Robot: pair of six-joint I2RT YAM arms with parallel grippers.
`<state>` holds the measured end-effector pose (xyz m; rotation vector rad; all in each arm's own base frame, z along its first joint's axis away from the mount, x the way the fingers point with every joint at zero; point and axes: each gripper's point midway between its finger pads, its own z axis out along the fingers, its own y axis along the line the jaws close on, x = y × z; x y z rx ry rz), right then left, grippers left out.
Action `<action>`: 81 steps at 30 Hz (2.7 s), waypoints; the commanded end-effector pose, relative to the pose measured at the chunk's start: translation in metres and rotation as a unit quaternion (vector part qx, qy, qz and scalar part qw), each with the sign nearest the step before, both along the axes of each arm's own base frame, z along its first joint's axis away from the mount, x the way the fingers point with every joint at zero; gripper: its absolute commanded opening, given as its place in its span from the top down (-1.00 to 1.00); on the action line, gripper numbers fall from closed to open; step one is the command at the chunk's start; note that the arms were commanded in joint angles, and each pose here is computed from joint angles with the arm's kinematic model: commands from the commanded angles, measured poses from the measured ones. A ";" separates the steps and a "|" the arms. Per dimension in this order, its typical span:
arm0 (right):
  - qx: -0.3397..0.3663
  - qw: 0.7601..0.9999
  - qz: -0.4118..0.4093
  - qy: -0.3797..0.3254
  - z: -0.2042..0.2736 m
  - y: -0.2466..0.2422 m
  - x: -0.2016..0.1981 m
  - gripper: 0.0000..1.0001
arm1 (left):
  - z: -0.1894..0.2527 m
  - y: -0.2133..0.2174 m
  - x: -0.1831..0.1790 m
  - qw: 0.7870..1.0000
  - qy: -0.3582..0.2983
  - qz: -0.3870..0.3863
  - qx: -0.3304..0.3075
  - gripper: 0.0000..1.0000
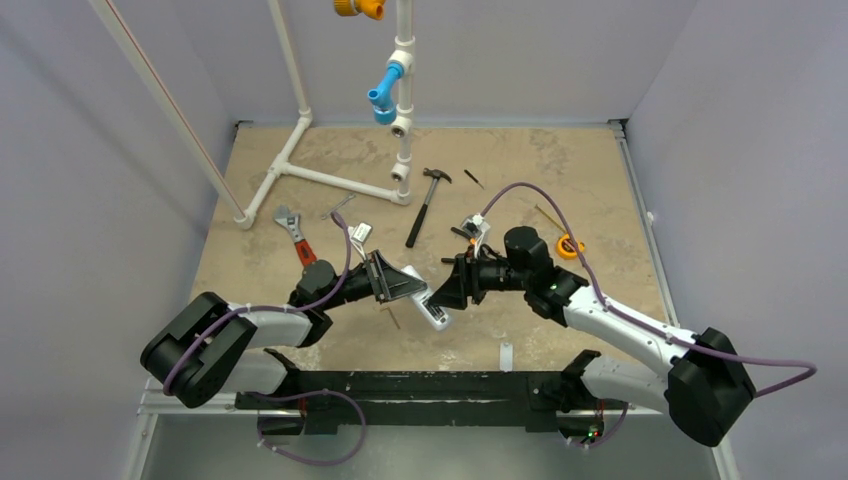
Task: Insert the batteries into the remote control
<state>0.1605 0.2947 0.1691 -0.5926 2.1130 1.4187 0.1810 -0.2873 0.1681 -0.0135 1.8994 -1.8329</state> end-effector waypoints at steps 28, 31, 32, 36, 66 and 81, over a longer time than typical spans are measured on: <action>-0.091 0.994 -0.052 0.006 -0.034 -0.010 0.025 0.93 | 0.022 -0.004 0.002 0.999 -0.046 -0.005 -0.019 1.00; -0.111 0.991 -0.069 0.002 -0.038 -0.015 0.030 1.00 | 0.022 -0.004 0.002 0.999 -0.045 -0.004 -0.019 1.00; -0.118 0.990 -0.074 0.002 -0.041 -0.017 0.031 1.00 | 0.022 -0.004 0.002 0.999 -0.046 -0.005 -0.018 1.00; -0.131 0.988 -0.086 -0.005 -0.043 -0.022 0.035 1.00 | 0.021 -0.004 0.002 0.999 -0.045 -0.004 -0.018 1.00; -0.025 0.999 0.022 -0.023 -0.014 -0.002 0.000 -0.13 | 0.018 -0.005 0.003 0.999 -0.044 -0.007 -0.017 1.00; -0.035 0.999 0.036 -0.009 -0.022 0.000 -0.002 -0.10 | 0.017 -0.006 0.004 0.999 -0.041 -0.007 -0.016 1.00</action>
